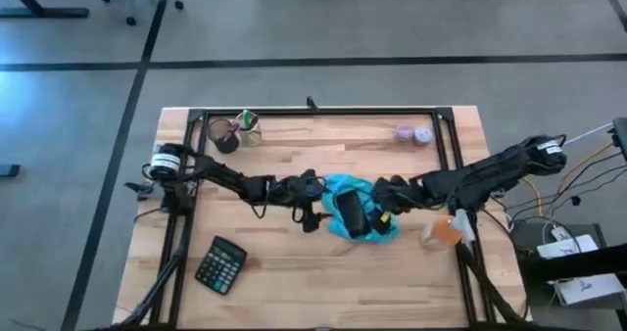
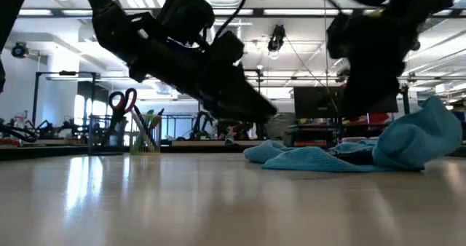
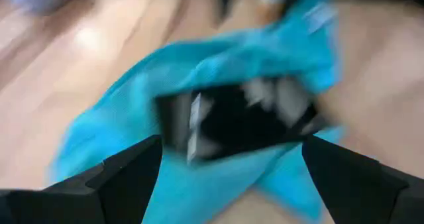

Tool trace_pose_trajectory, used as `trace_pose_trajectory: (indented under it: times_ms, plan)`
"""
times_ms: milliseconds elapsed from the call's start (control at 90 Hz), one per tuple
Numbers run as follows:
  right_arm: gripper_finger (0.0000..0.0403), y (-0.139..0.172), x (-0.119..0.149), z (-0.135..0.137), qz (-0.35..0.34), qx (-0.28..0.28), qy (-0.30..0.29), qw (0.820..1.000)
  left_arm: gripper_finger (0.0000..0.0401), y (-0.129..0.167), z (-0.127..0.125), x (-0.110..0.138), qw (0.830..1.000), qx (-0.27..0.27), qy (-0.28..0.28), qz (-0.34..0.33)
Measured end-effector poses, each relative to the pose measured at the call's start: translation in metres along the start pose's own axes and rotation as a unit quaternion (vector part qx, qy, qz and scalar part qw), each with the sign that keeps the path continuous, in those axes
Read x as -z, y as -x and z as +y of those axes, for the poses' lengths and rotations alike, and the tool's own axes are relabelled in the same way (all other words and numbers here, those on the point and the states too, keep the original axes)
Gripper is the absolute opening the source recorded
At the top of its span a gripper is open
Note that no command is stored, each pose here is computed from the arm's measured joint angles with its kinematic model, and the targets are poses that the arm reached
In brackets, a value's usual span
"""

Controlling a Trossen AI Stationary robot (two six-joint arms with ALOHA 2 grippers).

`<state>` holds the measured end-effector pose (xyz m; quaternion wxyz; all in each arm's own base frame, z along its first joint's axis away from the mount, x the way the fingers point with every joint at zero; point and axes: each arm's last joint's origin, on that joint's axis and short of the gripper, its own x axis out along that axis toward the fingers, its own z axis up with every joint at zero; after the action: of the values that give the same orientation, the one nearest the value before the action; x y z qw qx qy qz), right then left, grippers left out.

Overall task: Apply microfiber cloth
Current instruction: Wipe the back of the cellphone with the blue microfiber cloth

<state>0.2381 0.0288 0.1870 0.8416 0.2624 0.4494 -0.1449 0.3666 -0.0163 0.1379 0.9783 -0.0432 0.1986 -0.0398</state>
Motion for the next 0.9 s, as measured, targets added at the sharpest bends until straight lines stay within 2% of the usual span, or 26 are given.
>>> trace_pose_trajectory:
  times_ms: [78,144,289,422,567,722,900]
  plan:
    - [0.0208,-0.012,-0.007,-0.004,0.024,-0.034,-0.015,0.999,0.0348,-0.003,-0.008,0.004,0.996,0.092,-0.019,0.009]
    - [0.0207,-0.024,-0.009,-0.009,0.052,-0.047,-0.027,0.997,0.0348,-0.005,-0.013,0.008,0.991,0.129,-0.026,0.015]
    - [0.0213,-0.044,-0.013,-0.023,0.088,-0.043,-0.052,0.994,0.0348,-0.010,-0.013,0.015,0.992,0.118,-0.026,0.028]
    - [0.0224,-0.055,-0.019,-0.027,0.096,-0.079,-0.064,0.990,0.0348,-0.021,-0.013,0.020,0.992,0.116,-0.025,0.032]
    - [0.0231,-0.062,-0.021,-0.027,0.100,-0.108,-0.071,0.987,0.0348,-0.045,-0.010,0.033,0.992,0.116,-0.018,0.054]
    - [0.0223,-0.059,-0.023,-0.026,0.096,-0.113,-0.073,0.986,0.0348,-0.062,-0.008,0.037,0.989,0.117,-0.011,0.090]
    - [0.0200,-0.043,-0.039,-0.014,0.057,-0.147,-0.057,0.986,0.0348,-0.063,-0.008,0.034,0.989,0.117,-0.010,0.086]
